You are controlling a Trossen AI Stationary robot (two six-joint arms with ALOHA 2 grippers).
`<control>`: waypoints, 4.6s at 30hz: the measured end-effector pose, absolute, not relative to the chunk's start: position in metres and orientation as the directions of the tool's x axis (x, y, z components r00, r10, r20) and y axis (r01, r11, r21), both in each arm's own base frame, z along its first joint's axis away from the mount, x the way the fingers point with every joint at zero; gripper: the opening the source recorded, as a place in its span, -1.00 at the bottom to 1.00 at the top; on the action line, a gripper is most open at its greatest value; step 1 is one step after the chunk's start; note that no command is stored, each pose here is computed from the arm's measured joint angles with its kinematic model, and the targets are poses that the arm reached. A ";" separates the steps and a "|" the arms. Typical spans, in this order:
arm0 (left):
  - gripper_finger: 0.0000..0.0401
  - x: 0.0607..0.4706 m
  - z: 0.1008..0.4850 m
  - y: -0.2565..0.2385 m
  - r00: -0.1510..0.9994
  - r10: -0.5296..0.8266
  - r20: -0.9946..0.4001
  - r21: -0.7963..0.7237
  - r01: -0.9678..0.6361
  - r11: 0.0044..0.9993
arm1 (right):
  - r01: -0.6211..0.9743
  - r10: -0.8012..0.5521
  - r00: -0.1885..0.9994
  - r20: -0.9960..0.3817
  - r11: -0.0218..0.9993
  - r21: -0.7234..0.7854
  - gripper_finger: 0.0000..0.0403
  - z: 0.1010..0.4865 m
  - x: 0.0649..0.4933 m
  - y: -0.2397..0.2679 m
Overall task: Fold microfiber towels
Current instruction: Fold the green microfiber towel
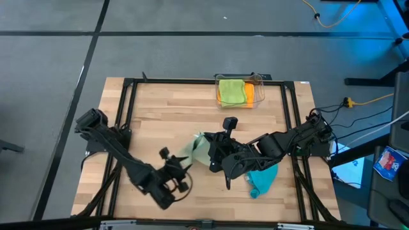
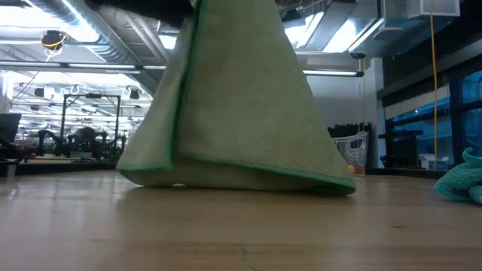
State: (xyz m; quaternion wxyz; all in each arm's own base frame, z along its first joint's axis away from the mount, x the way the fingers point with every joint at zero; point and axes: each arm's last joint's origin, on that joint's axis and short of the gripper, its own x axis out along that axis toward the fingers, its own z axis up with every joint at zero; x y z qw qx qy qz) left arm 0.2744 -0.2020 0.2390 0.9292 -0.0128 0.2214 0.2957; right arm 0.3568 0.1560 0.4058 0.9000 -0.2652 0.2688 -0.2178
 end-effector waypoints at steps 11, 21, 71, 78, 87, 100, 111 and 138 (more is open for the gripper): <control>-0.32 0.284 0.232 -0.190 0.684 0.660 -0.310 0.196 -0.634 0.748 | 0.250 -0.534 0.761 -0.369 0.765 -0.594 -0.92 0.406 0.357 0.156; -0.32 0.272 0.285 -0.170 0.698 0.668 -0.256 0.149 -0.655 0.741 | 0.250 -0.534 0.761 -0.369 0.765 -0.593 -0.92 0.406 0.357 0.156; -0.31 0.238 0.204 -0.133 0.457 0.601 -0.656 0.209 -0.655 0.726 | 0.249 -0.533 0.761 -0.369 0.766 -0.593 -0.92 0.406 0.357 0.156; -0.31 0.227 0.196 -0.142 0.448 0.564 -0.694 0.225 -0.609 0.761 | 0.249 -0.534 0.761 -0.369 0.765 -0.594 -0.92 0.406 0.357 0.156; -0.31 0.210 0.181 -0.143 0.373 0.533 -0.759 0.257 -0.581 0.772 | 0.249 -0.534 0.761 -0.369 0.765 -0.594 -0.92 0.406 0.357 0.156; -0.31 0.200 0.181 -0.146 0.348 0.556 -0.755 0.293 -0.579 0.761 | 0.249 -0.533 0.761 -0.369 0.765 -0.593 -0.92 0.406 0.357 0.156; -0.95 0.199 0.181 -0.146 0.337 0.548 -0.765 0.293 -0.575 0.764 | 0.234 -0.518 0.767 -0.379 0.776 -0.586 -0.92 0.405 0.357 0.157; -1.00 0.197 0.331 -0.139 0.422 0.536 -0.731 0.325 -0.476 0.817 | 0.144 -0.416 0.792 -0.446 0.838 -0.526 -0.92 0.403 0.358 0.159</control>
